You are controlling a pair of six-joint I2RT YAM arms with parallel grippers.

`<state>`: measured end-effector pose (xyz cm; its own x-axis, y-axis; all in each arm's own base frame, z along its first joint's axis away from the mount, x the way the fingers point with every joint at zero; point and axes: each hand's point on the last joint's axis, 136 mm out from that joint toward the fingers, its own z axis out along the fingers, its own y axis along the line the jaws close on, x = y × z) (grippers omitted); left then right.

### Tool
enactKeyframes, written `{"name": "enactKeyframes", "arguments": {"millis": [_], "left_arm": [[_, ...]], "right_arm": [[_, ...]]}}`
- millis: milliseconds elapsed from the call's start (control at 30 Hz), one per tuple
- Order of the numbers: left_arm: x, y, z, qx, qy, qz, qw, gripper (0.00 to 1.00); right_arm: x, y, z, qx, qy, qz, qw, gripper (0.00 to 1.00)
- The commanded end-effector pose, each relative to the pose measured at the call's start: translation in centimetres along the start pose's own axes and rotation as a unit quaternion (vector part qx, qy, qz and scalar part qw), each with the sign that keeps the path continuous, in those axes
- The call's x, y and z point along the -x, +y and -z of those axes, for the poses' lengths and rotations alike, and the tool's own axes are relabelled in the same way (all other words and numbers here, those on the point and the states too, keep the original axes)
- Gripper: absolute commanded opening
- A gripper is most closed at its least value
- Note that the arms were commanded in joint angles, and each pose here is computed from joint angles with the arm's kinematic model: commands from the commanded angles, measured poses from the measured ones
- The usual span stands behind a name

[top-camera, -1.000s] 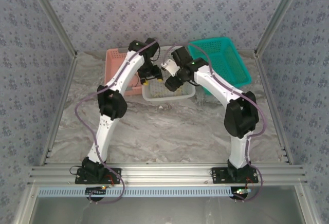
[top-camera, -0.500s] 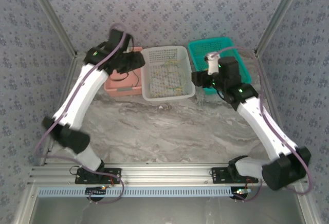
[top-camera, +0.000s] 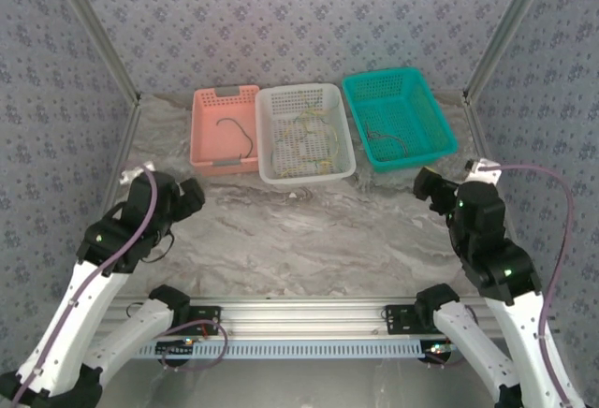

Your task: Untangle the cables

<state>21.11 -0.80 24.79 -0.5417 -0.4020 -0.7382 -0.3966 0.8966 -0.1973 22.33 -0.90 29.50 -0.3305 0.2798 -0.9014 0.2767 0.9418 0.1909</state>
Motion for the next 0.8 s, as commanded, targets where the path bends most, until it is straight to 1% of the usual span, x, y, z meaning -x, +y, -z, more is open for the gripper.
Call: {"name": "enactKeyframes", "arguments": {"millis": [0,33,67,100,167,267,333,367,500,600,667,767], "left_arm": [[1.3,5.3,-1.5,0.158,-0.099,-0.084,0.979,0.99],[1.6,4.6,-2.4,0.144,-0.122,-0.124,0.974,0.99],[1.6,4.2,-3.1,0.142,-0.140,-0.145,0.969,0.99],[1.8,3.7,-4.0,0.134,-0.162,-0.161,0.964,0.99],[1.1,3.0,-6.4,0.115,-0.173,-0.199,0.958,0.99],[-0.7,3.5,-10.1,0.082,-0.160,-0.169,0.969,0.99],[-1.6,4.4,-12.2,0.065,-0.157,-0.128,0.977,0.99],[-1.9,4.8,-13.0,0.065,-0.156,-0.118,0.979,0.99],[-2.7,5.0,-15.8,0.035,-0.143,-0.089,0.985,0.99],[-2.1,3.8,-17.2,0.009,-0.140,-0.097,0.985,0.99],[-1.3,2.8,-18.2,-0.010,-0.147,-0.091,0.985,0.99],[-0.2,1.4,-20.0,-0.030,-0.153,-0.089,0.984,0.99]], "right_arm": [[-4.9,-3.5,-3.2,-0.091,0.009,0.088,0.992,0.99],[-5.4,-2.9,-4.1,-0.068,-0.015,0.097,0.993,0.99],[-6.1,-2.9,-4.9,-0.061,-0.030,0.097,0.993,0.99],[-7.1,-3.4,-5.6,-0.065,-0.046,0.096,0.992,0.99],[-8.9,-4.9,-6.8,-0.092,-0.057,0.072,0.992,0.98],[-12.0,-6.0,-9.0,-0.098,-0.038,0.080,0.991,0.99],[-12.7,-6.1,-10.2,-0.087,-0.045,0.076,0.992,0.99],[-13.0,-6.1,-10.6,-0.082,-0.048,0.074,0.993,0.99],[-12.3,-6.6,-12.1,-0.075,-0.056,0.054,0.994,0.99],[-11.7,-7.5,-13.4,-0.075,-0.067,0.028,0.995,0.99],[-11.3,-7.6,-14.4,-0.068,-0.069,0.021,0.995,0.99],[-10.9,-6.6,-16.2,-0.040,-0.067,0.038,0.996,0.99]]}}
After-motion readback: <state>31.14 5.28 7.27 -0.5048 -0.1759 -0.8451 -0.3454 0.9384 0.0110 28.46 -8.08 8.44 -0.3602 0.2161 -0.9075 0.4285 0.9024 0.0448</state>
